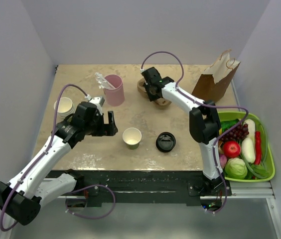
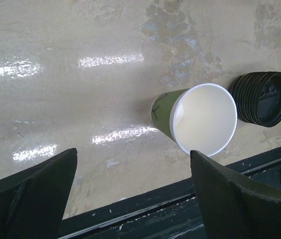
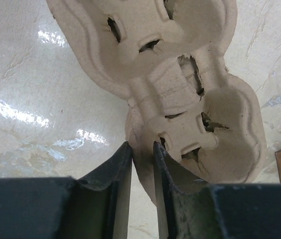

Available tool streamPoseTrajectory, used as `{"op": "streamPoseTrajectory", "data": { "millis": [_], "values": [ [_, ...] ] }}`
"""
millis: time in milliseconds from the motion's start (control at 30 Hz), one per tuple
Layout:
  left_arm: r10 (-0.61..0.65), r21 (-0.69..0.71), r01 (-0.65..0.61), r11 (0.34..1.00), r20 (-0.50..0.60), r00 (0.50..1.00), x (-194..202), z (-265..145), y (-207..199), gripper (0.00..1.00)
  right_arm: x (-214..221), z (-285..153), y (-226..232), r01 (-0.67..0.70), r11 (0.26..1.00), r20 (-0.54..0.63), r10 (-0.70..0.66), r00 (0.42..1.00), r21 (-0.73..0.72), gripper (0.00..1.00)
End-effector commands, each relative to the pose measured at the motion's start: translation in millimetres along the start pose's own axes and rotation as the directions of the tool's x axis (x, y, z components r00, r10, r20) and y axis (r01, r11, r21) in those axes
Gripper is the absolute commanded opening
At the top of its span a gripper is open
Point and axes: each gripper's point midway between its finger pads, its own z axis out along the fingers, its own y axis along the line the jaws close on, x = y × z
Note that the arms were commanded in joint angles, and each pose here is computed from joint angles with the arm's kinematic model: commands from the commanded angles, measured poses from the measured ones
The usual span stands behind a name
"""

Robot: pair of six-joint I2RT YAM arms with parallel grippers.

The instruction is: Pack the takeout coffee

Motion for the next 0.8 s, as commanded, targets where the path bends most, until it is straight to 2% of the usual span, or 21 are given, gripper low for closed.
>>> {"op": "streamPoseTrajectory", "data": {
  "millis": [0, 267, 767],
  "values": [
    [-0.003, 0.009, 0.003, 1.000, 0.017, 1.000, -2, -5, -2, 1.00, -32, -26, -7, -0.025, 1.000, 0.091, 0.025, 0.996, -0.003, 0.22],
    [0.003, 0.029, -0.004, 1.000, 0.020, 1.000, -3, -6, -5, 1.00, -40, -38, -6, -0.024, 0.999, 0.115, 0.027, 0.993, -0.027, 0.20],
    [0.002, 0.055, -0.001, 0.998, -0.008, 1.000, 6, -3, -8, 1.00, -38, -36, 1, -0.031, 0.998, 0.071, 0.035, 0.997, -0.059, 0.30]
  ]
}}
